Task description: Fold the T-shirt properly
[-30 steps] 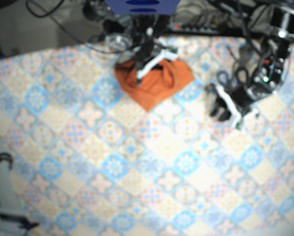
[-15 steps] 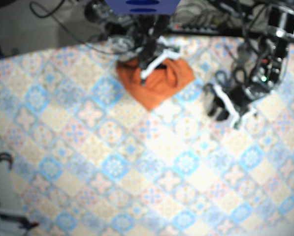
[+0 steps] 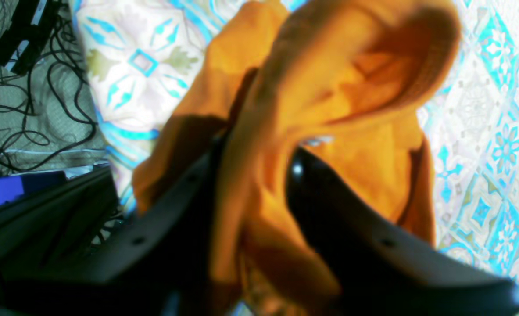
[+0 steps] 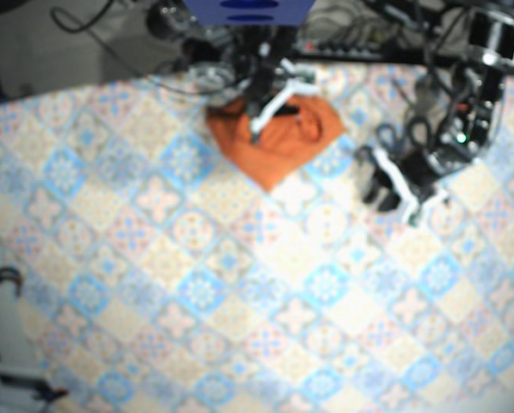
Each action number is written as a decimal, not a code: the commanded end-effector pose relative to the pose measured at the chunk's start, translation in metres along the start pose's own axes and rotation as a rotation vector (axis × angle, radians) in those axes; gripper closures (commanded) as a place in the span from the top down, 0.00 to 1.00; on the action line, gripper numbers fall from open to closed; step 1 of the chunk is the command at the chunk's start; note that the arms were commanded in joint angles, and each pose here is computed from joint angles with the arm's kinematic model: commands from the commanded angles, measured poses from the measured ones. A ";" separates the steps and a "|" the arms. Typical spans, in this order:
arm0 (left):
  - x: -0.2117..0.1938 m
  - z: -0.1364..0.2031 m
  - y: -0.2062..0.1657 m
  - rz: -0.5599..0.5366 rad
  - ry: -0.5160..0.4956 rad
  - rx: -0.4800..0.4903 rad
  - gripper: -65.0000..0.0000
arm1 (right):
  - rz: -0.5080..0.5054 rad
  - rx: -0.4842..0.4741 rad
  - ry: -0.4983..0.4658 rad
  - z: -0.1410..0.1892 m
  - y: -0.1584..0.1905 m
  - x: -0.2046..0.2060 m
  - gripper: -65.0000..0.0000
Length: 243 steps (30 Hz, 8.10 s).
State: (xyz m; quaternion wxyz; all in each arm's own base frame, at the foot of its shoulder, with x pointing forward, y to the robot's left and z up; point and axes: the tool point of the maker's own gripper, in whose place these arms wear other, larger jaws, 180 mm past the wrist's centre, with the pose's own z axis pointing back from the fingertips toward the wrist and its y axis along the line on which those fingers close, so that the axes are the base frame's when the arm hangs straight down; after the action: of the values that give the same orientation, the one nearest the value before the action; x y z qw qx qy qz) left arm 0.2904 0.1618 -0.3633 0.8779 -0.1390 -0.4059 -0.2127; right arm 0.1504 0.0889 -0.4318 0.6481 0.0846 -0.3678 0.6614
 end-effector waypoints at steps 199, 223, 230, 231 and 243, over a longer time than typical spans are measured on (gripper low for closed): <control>0.000 -0.083 -0.006 -0.184 0.220 0.012 0.31 | -0.489 -0.445 0.241 0.063 -0.129 -0.087 0.18; -0.089 -0.024 -0.068 -0.229 0.445 -0.097 0.31 | -0.573 -0.328 0.383 0.037 -0.095 -0.165 0.18; -0.125 0.004 -0.047 -0.261 0.539 -0.077 0.31 | -0.570 -0.329 0.382 0.038 -0.097 -0.165 0.18; -0.126 0.005 -0.047 -0.262 0.543 -0.076 0.31 | -0.571 -0.326 0.384 0.037 -0.096 -0.166 0.18; -0.124 -0.009 -0.069 -0.212 0.520 -0.110 0.31 | -0.547 -0.277 0.367 0.030 -0.086 -0.156 0.17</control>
State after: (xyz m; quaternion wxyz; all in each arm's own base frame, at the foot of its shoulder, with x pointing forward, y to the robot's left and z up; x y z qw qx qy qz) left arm 0.1841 0.1221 -0.4637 0.9167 -0.0967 -0.1625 -0.3521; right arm 0.2375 -0.0694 -0.4752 0.8658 -0.0361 -0.2832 0.4109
